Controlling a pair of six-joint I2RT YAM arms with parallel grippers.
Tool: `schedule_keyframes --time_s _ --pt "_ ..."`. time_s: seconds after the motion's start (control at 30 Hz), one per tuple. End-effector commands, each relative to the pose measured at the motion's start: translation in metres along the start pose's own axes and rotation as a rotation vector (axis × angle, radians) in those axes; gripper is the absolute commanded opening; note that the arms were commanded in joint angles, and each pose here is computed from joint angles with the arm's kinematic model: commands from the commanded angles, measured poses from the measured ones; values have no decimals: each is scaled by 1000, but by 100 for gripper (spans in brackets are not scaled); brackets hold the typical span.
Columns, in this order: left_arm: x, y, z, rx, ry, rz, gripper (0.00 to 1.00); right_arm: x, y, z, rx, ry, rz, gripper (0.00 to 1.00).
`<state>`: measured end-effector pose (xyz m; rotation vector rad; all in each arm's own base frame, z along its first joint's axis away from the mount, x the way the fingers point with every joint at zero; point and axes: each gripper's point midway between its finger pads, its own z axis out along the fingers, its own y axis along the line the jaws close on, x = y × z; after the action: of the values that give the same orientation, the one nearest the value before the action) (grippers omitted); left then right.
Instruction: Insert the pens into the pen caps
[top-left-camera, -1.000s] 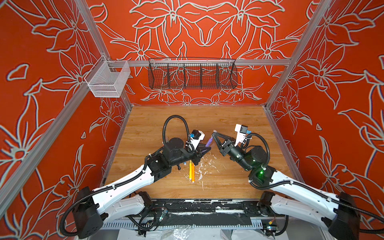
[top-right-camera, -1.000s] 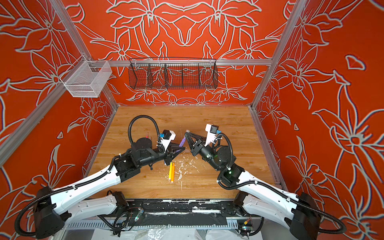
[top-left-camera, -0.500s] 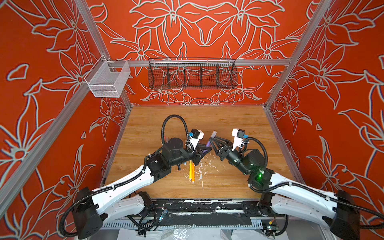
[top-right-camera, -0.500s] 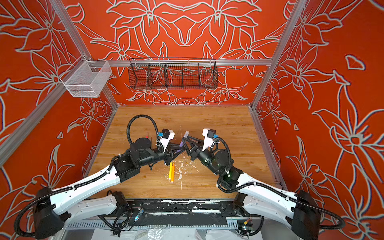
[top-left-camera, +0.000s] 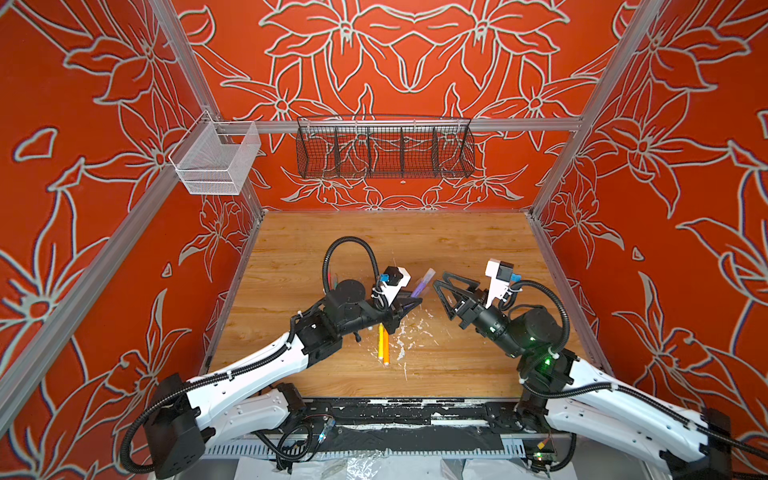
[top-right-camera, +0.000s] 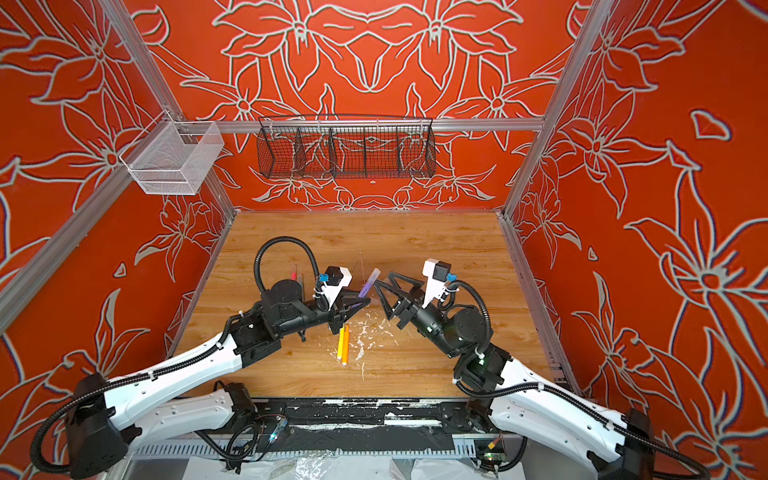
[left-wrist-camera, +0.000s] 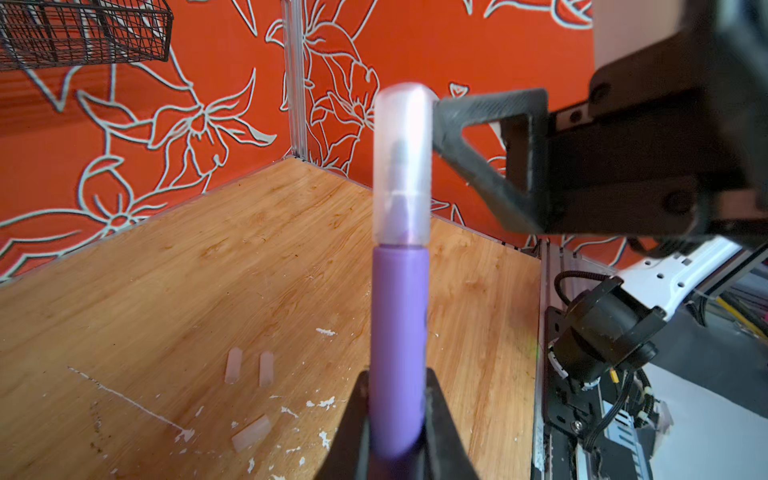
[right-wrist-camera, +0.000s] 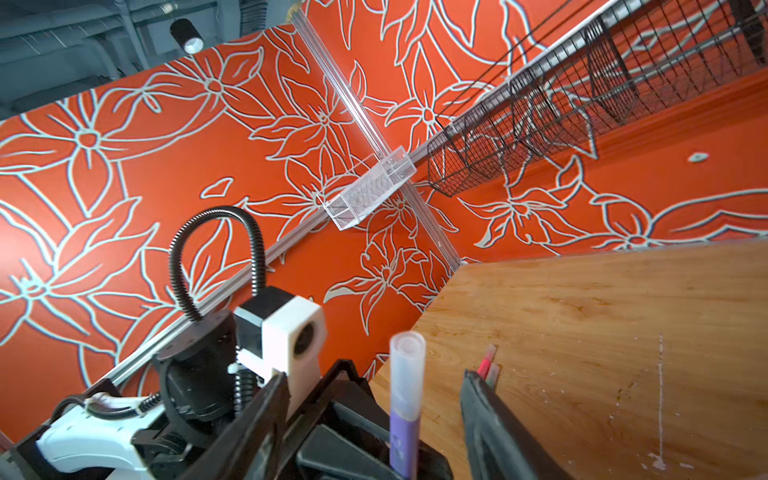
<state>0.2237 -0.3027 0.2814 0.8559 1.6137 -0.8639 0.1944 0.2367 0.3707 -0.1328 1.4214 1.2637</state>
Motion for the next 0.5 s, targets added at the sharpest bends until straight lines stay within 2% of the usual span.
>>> schedule_keyframes --time_s 0.0,0.1,0.3,0.47 --pt "-13 -11 -3 53 -42 82 0 -6 4 0 16 13 6 67" --pt "-9 -21 -6 108 -42 101 0 -5 -7 5 87 29 1 62" --pt "-6 -24 -3 132 -18 107 0 2 3 20 47 77 5 49" --pt "-6 -23 -1 125 -24 112 0 5 2 25 58 100 -5 29"
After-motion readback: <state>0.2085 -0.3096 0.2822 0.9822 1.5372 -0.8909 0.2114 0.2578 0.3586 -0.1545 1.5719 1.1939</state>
